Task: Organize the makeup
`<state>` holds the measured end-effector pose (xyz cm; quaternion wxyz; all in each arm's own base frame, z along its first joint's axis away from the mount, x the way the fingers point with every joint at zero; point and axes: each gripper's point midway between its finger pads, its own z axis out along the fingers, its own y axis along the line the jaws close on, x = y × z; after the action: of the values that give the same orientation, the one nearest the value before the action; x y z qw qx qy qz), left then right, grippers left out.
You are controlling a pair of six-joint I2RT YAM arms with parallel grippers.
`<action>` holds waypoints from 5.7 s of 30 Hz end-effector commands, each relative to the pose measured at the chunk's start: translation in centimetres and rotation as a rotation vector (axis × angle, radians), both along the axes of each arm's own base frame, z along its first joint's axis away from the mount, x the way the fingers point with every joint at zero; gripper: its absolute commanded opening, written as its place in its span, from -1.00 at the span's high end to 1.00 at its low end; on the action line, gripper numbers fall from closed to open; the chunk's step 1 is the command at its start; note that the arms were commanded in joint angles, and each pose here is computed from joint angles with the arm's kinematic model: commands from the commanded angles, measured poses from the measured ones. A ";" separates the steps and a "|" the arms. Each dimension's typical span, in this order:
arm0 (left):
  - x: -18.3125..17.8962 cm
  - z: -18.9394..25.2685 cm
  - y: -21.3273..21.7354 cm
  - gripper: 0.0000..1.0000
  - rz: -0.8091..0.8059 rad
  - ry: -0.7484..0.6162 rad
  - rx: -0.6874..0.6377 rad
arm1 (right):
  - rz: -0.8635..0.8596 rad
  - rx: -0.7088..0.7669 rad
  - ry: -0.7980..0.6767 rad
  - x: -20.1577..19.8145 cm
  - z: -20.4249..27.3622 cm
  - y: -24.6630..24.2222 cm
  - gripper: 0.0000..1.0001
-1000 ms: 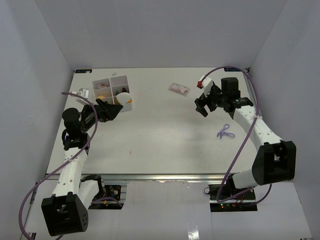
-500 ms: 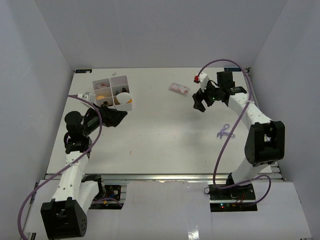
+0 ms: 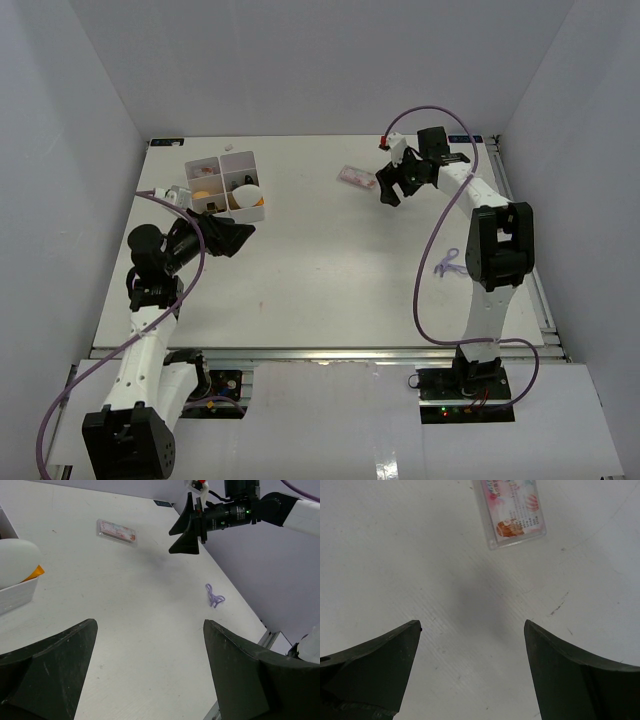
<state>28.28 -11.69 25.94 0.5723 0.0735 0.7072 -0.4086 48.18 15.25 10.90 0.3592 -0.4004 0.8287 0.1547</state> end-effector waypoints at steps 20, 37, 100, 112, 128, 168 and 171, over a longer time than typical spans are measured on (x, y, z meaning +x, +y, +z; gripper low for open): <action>-0.9 -0.1 -0.2 -0.96 -0.019 -0.033 0.037 | -0.117 0.049 0.024 6.7 -1.0 1.0 -0.80; -0.4 -0.6 0.1 -0.96 0.005 -0.020 0.050 | -0.072 0.061 -0.056 11.6 -2.9 4.1 -0.81; 0.5 -0.7 -2.5 -0.86 -0.078 0.193 -0.131 | 0.140 0.090 0.040 1.5 -2.2 6.3 0.52; 2.6 -4.2 -11.8 -0.84 -0.029 0.491 -0.251 | 0.228 0.220 0.071 -8.9 2.8 6.0 0.58; 7.3 -4.8 -19.5 -0.92 -0.055 0.626 -0.310 | 0.343 0.306 0.073 -17.6 6.6 7.7 0.57; 4.4 -5.9 -18.5 0.77 -0.095 0.615 -0.108 | 0.371 0.211 -0.053 -19.0 6.5 7.4 -0.80; 5.4 -5.5 -15.2 0.77 0.016 0.589 -0.046 | 0.358 0.217 -0.086 -19.1 7.3 6.6 -0.80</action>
<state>32.28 -30.85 17.01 0.2713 -0.0765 0.8317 -0.4783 28.99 22.83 16.11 0.3623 -0.5005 0.7250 0.3043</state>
